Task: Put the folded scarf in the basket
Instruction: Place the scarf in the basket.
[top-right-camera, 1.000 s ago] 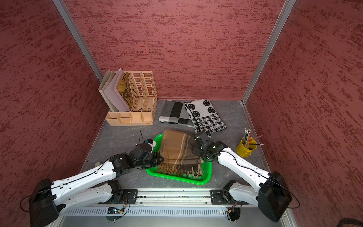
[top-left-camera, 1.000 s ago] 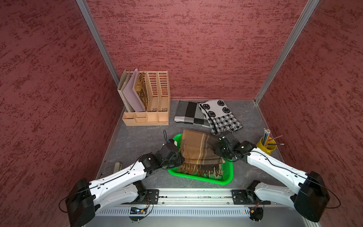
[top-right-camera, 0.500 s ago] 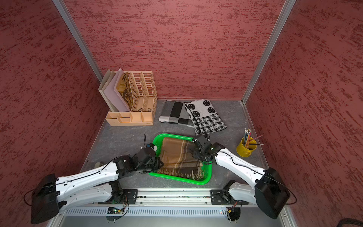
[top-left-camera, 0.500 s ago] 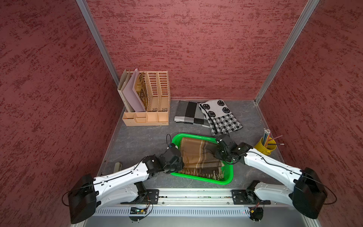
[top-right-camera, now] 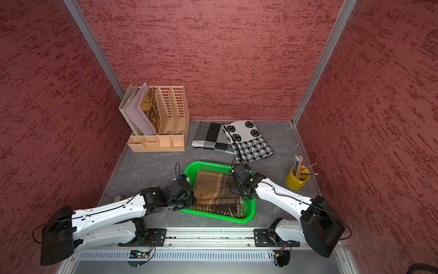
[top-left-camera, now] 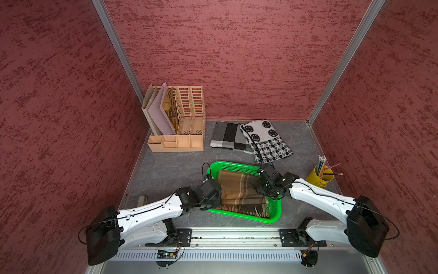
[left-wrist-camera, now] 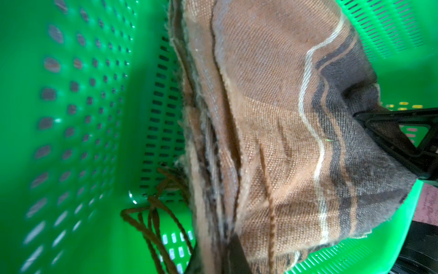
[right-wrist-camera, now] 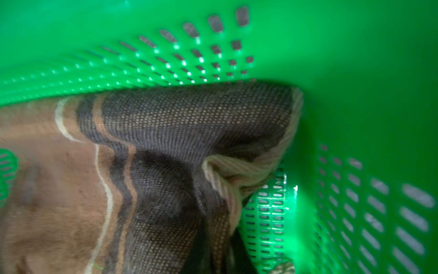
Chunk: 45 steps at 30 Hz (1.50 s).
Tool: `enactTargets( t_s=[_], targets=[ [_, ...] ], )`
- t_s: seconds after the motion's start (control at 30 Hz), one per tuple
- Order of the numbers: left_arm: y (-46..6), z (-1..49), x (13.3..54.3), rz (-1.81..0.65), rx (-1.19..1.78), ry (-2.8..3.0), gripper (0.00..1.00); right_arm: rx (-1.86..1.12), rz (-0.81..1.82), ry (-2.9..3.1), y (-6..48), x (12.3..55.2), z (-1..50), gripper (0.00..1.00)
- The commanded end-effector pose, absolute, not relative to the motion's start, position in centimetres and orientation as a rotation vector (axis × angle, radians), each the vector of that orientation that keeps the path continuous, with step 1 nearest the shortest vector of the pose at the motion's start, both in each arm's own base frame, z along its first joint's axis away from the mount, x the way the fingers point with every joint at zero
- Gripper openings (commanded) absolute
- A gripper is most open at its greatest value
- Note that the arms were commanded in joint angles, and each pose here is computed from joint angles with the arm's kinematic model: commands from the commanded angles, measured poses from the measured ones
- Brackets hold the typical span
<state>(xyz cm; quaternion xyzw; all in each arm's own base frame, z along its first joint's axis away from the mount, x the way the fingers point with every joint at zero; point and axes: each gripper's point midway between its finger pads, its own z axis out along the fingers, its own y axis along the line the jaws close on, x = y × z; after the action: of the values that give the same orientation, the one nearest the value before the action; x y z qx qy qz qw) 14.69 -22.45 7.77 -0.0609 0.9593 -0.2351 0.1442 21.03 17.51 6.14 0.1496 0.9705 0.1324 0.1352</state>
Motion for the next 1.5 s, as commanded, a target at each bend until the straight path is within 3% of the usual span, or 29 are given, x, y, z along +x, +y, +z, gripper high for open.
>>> enactTargets(
  t_s=[0.0, 0.1, 0.23, 0.37, 0.53, 0.63, 0.9, 1.13, 1.3, 1.47],
  targets=[
    [-20.7, 8.9, 15.0, -0.517, -0.195, 2.733, 0.37, 0.468, 0.292, 2.776, 16.0, 20.8, 7.0, 0.54],
    [-19.9, 11.1, 15.3, -0.446, -0.185, 2.672, 0.52, 0.493, 0.264, 2.731, 14.9, 20.6, 8.9, 0.72],
    [-19.4, 13.8, 15.8, -0.4, -0.18, 2.597, 0.54, 0.503, 0.262, 2.678, 14.1, 20.7, 11.6, 0.75],
    [-20.0, 15.5, 16.4, -0.428, -0.171, 2.555, 0.54, 0.483, 0.285, 2.643, 14.1, 21.1, 13.4, 0.66],
    [-22.2, 15.9, 17.7, -0.52, -0.144, 2.561, 0.42, 0.44, 0.374, 2.655, 15.7, 21.4, 13.4, 0.35],
    [-24.4, 15.1, 18.6, -0.653, -0.161, 2.583, 0.34, 0.425, 0.374, 2.701, 16.8, 20.8, 12.1, 0.25],
    [-28.5, 10.9, 19.7, -0.735, -0.129, 2.703, 0.32, 0.433, 0.27, 2.81, 17.9, 19.7, 6.1, 0.25],
    [-27.3, 5.9, 18.7, -0.605, -0.202, 2.824, 0.29, 0.474, 0.077, 2.845, 16.2, 19.2, 2.3, 0.27],
    [-25.3, 4.1, 18.2, -0.503, -0.261, 2.846, 0.28, 0.448, 0.113, 2.818, 16.8, 19.7, 3.4, 0.3],
    [-24.2, 4.1, 18.4, -0.458, -0.287, 2.83, 0.27, 0.428, 0.182, 2.747, 17.0, 20.5, 7.2, 0.39]
  ],
)
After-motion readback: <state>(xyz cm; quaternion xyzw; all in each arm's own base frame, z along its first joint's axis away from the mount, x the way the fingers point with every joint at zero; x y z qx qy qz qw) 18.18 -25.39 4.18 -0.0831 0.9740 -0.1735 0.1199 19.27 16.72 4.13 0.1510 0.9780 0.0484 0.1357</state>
